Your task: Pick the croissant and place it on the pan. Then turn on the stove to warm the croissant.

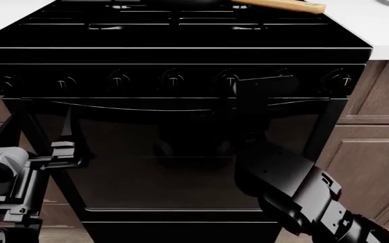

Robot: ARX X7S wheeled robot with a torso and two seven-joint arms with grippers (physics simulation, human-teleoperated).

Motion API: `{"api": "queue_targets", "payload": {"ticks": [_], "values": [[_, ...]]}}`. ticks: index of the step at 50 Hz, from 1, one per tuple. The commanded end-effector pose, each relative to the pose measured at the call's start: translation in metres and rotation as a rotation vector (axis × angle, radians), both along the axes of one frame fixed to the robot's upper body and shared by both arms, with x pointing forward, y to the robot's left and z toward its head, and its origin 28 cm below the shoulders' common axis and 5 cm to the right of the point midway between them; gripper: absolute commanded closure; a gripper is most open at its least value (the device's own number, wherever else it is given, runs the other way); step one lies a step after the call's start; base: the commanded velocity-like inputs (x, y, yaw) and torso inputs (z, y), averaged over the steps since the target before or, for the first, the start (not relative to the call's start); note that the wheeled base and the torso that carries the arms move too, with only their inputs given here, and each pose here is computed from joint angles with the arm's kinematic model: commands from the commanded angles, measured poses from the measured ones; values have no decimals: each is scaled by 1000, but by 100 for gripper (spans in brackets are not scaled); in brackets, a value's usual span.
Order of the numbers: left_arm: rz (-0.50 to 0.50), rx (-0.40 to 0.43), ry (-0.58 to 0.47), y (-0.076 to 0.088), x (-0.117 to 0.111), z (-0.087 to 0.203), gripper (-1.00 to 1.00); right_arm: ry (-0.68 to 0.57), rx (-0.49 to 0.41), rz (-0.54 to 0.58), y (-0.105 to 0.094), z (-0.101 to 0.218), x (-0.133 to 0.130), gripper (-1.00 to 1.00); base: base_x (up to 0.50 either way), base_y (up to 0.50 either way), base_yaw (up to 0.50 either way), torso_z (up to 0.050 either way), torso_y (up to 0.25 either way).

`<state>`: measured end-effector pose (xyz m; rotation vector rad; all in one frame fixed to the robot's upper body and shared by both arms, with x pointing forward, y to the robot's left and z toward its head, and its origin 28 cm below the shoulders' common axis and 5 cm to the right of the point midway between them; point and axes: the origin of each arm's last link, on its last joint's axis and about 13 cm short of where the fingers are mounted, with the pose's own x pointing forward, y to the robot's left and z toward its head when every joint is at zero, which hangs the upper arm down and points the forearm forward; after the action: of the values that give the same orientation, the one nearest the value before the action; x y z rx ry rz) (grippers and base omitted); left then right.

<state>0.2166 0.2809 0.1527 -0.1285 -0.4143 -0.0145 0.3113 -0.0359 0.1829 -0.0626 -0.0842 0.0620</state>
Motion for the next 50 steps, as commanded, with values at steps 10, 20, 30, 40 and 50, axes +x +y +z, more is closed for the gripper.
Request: {"api": "queue_targets", "payload": {"ticks": [10,20,30,40,50], "values": [[2,2,-2,0,-1,0,-100,-52,-136,30,0,6,-8,100,-2,0,0,0,0],[1,2,-4,0,-1,0,-100,-78,-199,31,-2,10,-11,100,-2,0,0,0,2],[0,-1,-3,0,-1,0,-100,-88,-237,18,-4,11,-10,100,-1,0,0,0,1],[0,-4,-1,1,-1,-1,-100,-96,-299,19,-6,12,-8,100,0,0,0,0,0],[1,-5,0,1,0,-1,-100,-94,-320,10,-7,13,-8,100,0,0,0,0,0]]}}
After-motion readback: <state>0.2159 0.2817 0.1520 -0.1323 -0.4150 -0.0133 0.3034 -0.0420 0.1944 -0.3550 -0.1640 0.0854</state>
